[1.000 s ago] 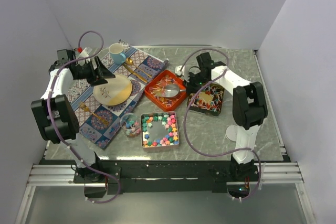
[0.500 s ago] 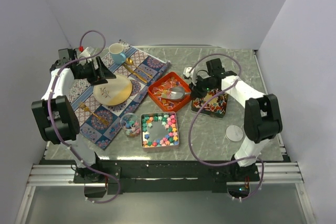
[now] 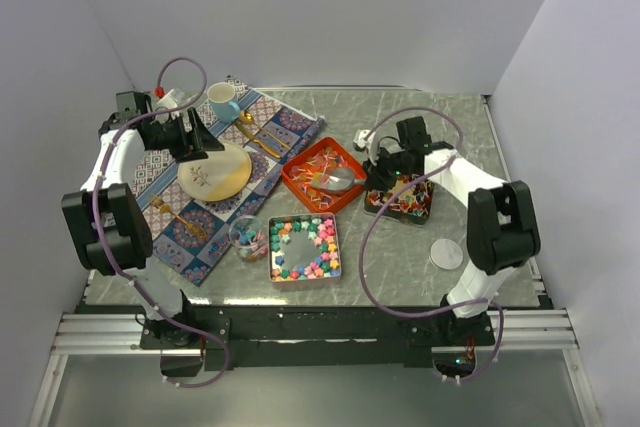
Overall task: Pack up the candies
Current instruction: Scoop the fake candies from the storage box, then place the fake candies in the packing bottle.
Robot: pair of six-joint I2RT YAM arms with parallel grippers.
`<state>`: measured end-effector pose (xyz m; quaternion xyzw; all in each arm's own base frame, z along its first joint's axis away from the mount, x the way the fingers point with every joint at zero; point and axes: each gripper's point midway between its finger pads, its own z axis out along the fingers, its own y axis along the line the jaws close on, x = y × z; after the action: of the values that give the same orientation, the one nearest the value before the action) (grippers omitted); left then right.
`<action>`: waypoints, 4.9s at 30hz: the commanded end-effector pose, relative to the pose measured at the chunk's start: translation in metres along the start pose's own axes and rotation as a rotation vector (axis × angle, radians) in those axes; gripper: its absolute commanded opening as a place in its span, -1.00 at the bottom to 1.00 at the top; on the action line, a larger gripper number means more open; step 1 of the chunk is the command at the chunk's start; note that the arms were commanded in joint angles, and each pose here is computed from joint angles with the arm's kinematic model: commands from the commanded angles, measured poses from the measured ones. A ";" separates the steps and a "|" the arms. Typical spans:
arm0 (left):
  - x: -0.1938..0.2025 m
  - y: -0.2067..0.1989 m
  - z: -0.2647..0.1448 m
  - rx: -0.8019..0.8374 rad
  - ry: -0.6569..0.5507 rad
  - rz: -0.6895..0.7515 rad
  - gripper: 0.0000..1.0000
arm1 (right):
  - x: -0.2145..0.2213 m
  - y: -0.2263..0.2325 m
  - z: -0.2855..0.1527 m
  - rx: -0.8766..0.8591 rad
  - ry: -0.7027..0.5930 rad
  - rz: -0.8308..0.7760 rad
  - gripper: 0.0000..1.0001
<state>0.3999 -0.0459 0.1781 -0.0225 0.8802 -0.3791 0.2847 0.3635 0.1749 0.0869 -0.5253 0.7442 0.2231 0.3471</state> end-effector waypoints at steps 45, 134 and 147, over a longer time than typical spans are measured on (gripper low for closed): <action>0.004 -0.011 0.017 0.035 0.023 0.048 0.61 | 0.012 -0.002 0.065 -0.156 0.290 -0.038 -0.99; 0.011 -0.078 -0.140 -0.059 -0.559 0.023 0.66 | -0.191 0.157 -0.009 0.240 0.699 -1.173 -1.00; -0.034 -0.080 -0.100 0.029 -0.434 -0.049 0.63 | -0.184 0.095 -0.080 0.354 0.623 -0.761 -1.00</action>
<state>0.3339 -0.0084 0.2832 -0.1678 0.7925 -0.3603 0.4626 0.2612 0.3289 0.2212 -0.8164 0.4887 -0.2316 0.2026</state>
